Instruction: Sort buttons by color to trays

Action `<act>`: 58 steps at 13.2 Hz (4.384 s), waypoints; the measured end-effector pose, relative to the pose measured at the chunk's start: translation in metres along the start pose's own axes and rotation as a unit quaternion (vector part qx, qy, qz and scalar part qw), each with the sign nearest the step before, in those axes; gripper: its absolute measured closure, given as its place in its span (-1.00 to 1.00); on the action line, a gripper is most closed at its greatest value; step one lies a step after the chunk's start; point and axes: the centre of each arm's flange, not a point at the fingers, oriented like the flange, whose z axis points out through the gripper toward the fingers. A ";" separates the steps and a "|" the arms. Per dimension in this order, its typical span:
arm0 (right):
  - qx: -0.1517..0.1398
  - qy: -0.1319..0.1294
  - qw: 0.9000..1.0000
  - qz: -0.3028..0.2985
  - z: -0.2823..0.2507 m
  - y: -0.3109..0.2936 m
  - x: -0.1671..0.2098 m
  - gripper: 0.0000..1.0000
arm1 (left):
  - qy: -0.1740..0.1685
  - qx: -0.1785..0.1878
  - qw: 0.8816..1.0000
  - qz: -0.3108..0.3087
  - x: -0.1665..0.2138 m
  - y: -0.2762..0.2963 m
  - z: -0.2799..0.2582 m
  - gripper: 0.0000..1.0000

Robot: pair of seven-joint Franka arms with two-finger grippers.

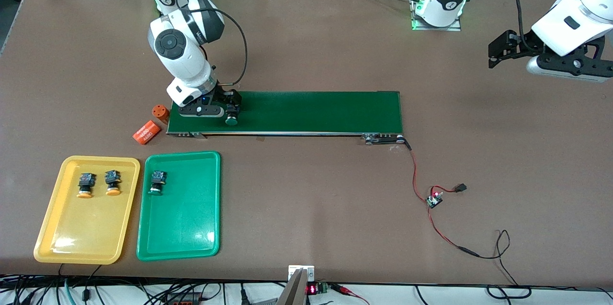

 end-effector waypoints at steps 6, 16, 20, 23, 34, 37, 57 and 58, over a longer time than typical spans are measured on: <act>0.015 0.005 1.000 -0.006 0.027 -0.001 0.003 -0.67 | -0.002 0.000 1.000 0.000 -0.001 0.000 0.000 -1.00; 0.007 0.038 0.999 -0.037 -0.042 0.033 0.081 0.19 | -0.003 0.000 1.000 0.000 -0.001 0.000 0.000 -1.00; -0.009 0.051 0.997 -0.061 -0.039 0.105 0.160 0.19 | -0.003 0.000 1.000 0.000 -0.001 0.000 0.000 -1.00; -0.020 0.053 0.996 -0.070 0.026 0.146 0.195 0.19 | -0.003 0.000 1.000 0.000 -0.001 0.000 0.000 -1.00; -0.022 0.086 0.992 -0.085 0.029 0.158 0.217 -0.74 | -0.003 0.000 1.000 0.000 -0.001 0.000 0.000 -1.00; -0.028 0.062 0.994 -0.082 -0.026 0.157 0.210 -1.00 | -0.004 0.000 1.000 0.000 -0.001 0.000 0.000 -1.00; -0.040 -0.044 0.998 0.012 -0.358 0.206 0.070 -1.00 | -0.006 0.000 1.000 0.000 -0.001 0.000 0.000 -1.00; -0.040 -0.045 0.998 0.013 -0.356 0.206 0.074 -1.00 | -0.006 0.000 1.000 0.000 -0.001 0.000 0.000 -1.00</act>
